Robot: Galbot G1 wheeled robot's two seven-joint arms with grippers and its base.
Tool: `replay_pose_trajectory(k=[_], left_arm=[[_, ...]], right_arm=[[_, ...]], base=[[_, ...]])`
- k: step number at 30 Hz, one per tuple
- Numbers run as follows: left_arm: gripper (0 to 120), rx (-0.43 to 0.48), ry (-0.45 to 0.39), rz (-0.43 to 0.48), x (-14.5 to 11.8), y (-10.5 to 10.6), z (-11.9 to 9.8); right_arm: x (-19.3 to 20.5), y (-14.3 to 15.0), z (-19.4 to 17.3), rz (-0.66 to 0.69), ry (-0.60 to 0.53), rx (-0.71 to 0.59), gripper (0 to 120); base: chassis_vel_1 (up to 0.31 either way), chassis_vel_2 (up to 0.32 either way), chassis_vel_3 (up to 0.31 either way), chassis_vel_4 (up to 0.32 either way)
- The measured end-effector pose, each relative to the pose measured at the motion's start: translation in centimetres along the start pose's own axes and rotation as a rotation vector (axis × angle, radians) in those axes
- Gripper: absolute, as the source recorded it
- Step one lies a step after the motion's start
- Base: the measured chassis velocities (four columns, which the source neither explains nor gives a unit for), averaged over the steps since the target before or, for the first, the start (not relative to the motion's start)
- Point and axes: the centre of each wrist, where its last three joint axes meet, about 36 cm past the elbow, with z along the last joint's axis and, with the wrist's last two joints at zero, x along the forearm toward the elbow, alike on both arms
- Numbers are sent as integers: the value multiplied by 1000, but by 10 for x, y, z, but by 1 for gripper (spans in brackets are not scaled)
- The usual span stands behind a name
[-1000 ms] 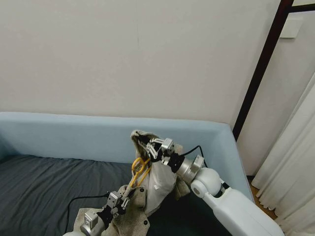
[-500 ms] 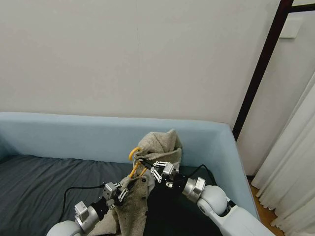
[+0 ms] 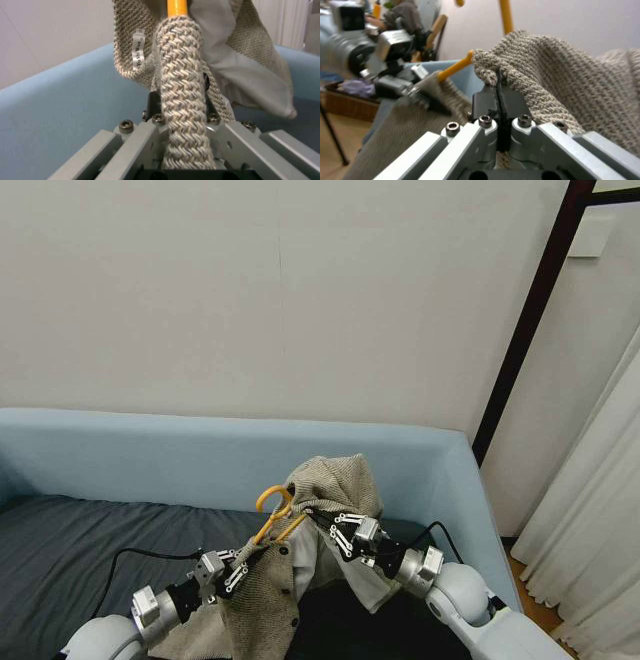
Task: Pick up the clothes from the sofa and hang them on the clothes hanger.
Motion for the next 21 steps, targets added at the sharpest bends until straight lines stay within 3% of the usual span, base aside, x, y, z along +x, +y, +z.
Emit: replay_pose_trajectory(k=[9,21], left_arm=[[3,-54,9,25,10,21,-5],[3,-102,24,72,21,40,-11]], right_arm=[[12,9,22,-94,101,40,0],[15,20,34,-89,119,76,1]], base=[[0,0,0,0],[0,0,0,0]])
